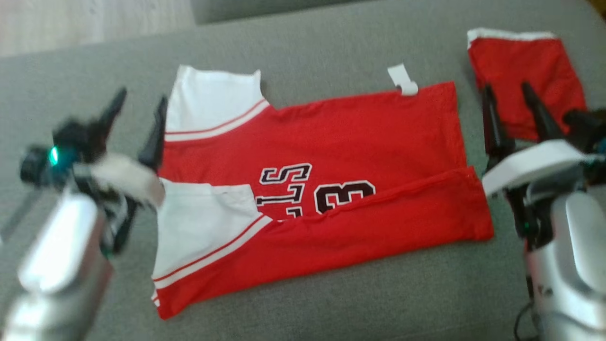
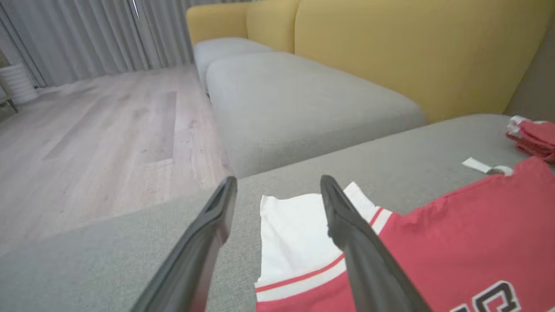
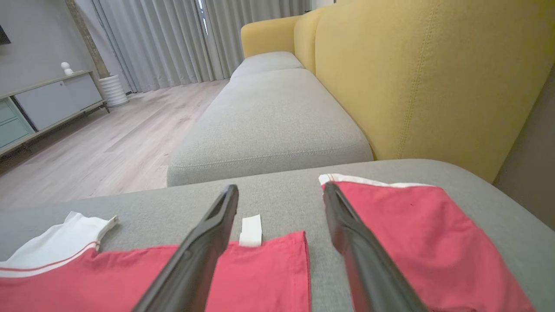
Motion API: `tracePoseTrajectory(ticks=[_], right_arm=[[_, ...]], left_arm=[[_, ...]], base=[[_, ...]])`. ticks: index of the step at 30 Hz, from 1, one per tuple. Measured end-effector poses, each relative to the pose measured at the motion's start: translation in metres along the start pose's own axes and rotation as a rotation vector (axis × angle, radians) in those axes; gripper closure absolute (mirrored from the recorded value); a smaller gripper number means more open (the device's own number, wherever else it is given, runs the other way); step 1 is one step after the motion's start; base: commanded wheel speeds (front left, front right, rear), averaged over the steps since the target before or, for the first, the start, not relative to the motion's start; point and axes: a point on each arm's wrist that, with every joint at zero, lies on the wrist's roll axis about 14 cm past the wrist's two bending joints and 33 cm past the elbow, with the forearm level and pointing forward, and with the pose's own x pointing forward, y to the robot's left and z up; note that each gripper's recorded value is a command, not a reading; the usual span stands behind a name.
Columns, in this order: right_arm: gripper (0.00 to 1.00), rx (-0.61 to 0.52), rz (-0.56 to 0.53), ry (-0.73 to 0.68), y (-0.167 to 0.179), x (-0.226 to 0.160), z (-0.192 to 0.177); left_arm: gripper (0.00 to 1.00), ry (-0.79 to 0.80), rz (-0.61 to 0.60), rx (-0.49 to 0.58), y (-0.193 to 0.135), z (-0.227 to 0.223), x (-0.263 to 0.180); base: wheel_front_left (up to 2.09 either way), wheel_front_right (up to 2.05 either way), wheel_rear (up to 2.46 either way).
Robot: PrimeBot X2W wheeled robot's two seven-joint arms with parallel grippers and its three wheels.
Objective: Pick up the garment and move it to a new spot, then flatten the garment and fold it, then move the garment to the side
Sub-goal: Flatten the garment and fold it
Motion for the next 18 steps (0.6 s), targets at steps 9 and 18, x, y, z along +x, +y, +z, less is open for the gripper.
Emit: tracePoseTrajectory(ticks=[9, 18], right_arm=[[0.00, -0.029, 0.004, 0.003, -0.005, 0.043, -0.008], [0.00, -0.059, -0.007, 0.033, -0.014, 0.057, -0.025]], left_arm=[[0.00, 0.329, -0.060, 0.072, 0.032, -0.046, 0.074], [0.00, 0.486, -0.118, 0.080, 0.024, -0.091, 0.107]], base=[[0.00, 0.00, 0.00], [0.00, 0.00, 0.00]])
